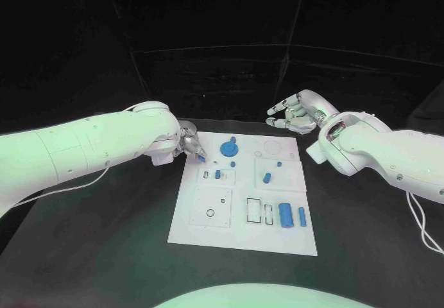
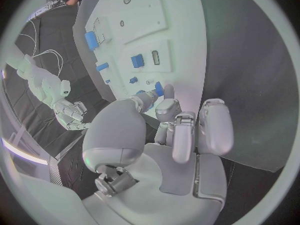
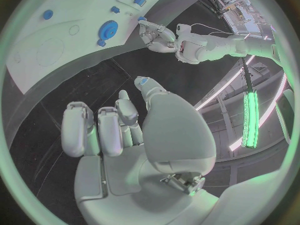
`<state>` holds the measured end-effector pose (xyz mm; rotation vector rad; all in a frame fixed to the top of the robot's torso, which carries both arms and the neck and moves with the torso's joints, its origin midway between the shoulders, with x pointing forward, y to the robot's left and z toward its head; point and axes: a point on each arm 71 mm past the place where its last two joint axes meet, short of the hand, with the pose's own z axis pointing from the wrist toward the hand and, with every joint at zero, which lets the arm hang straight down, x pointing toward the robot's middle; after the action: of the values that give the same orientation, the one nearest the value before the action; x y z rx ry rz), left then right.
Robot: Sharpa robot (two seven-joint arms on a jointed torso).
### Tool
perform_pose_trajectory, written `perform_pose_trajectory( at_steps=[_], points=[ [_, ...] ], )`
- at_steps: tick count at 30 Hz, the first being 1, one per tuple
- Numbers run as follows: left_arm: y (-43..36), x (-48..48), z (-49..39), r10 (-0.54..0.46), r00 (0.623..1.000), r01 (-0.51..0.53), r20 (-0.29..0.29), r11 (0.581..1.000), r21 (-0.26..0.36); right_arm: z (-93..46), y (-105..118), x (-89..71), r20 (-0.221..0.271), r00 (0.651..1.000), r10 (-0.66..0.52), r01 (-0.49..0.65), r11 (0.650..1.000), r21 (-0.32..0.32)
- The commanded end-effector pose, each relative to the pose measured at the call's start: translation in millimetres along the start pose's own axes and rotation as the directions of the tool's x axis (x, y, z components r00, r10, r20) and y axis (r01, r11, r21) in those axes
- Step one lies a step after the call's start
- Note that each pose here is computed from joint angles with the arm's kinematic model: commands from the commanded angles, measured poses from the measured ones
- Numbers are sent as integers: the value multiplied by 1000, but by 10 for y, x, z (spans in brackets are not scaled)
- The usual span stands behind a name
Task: Assemble the parts on the task board
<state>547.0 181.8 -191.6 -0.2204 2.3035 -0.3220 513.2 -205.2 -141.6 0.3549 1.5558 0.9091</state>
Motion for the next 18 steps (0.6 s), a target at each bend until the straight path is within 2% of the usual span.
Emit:
perform_pose_trajectory(
  at_steps=[1,5,11,18],
  points=[
    [-17,10,-49,-40,998,39,47,999,27,1,5,-7,-6,1000,1,-1,1000,-1],
    [4,72,-95,-45,998,43,53,998,46,1,2,-9,-6,1000,1,-1,1000,0],
    [31,168,-118,-50,997,46,60,997,67,-1,-2,-11,-7,1000,0,0,1000,1],
    [19,262,-134,-55,997,50,55,995,89,1,-5,-10,-9,1000,0,0,1000,1]
  ],
)
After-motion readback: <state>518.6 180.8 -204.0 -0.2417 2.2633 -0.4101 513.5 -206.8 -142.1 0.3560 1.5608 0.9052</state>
